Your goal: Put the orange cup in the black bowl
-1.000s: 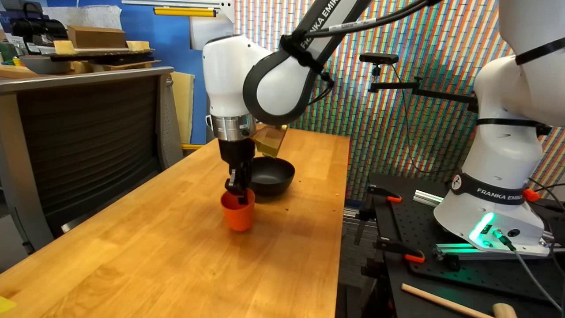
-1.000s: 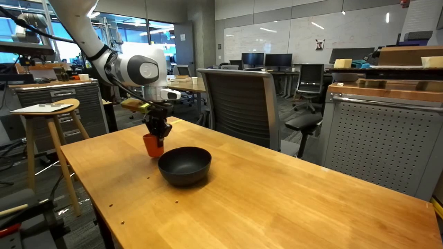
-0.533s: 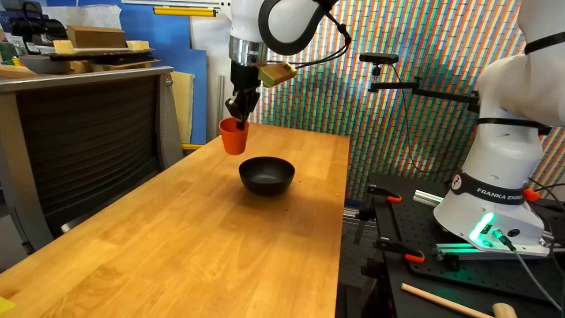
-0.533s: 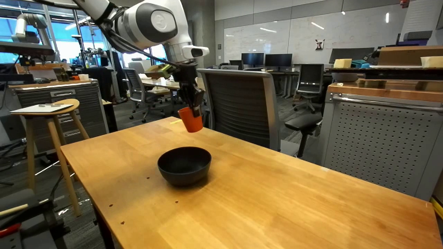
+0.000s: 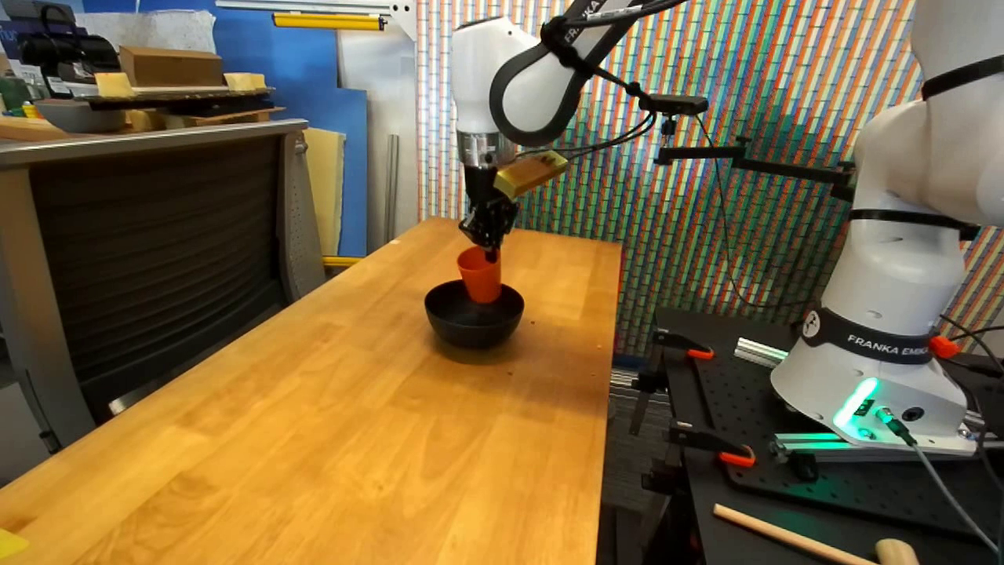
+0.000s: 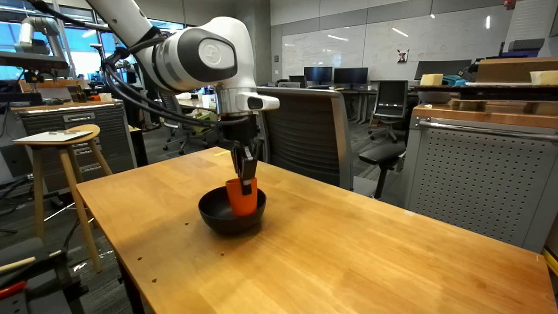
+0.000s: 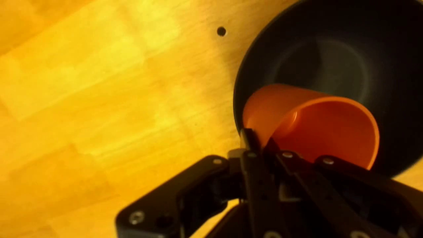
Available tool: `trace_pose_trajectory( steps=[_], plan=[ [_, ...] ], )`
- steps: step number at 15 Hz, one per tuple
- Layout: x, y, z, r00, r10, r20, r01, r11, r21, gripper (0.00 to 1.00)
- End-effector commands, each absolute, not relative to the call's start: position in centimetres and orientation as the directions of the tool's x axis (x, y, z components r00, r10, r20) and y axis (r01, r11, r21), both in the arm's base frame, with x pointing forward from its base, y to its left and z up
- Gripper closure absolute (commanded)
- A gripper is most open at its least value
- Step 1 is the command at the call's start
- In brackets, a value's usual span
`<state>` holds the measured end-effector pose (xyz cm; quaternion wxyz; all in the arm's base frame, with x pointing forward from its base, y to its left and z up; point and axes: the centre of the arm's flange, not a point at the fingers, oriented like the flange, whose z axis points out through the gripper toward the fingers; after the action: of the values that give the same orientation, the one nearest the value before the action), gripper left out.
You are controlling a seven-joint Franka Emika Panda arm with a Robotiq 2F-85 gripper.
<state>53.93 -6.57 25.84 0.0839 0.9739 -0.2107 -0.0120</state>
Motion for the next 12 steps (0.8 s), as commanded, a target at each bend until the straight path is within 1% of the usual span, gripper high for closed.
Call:
trace_pose_trajectory(
  steps=[1, 3, 5, 6, 7, 9, 10, 12],
  plan=[
    [53.4, -6.0, 22.3, 0.879, -0.470, -0.077, -0.456, -0.877, 0.148, 0.93],
    [53.3, -5.6, 20.9, 0.875, -0.471, -0.112, -0.458, -0.880, 0.126, 0.93],
    [52.9, -4.9, 21.7, 0.890, -0.433, -0.145, -0.428, -0.901, 0.064, 0.92],
    [52.6, -4.4, 23.1, 0.905, -0.396, -0.155, -0.399, -0.917, 0.011, 0.67],
    [52.4, -4.1, 24.8, 0.919, -0.368, -0.146, -0.376, -0.926, -0.036, 0.65],
    [52.5, -4.3, 28.5, 0.937, -0.335, -0.097, -0.344, -0.934, -0.098, 0.52],
    [52.5, -4.7, 30.6, 0.944, -0.324, -0.059, -0.329, -0.938, -0.107, 0.42],
    [52.8, -6.1, 35.1, 0.950, -0.312, 0.014, -0.309, -0.946, -0.096, 0.27]
  ],
)
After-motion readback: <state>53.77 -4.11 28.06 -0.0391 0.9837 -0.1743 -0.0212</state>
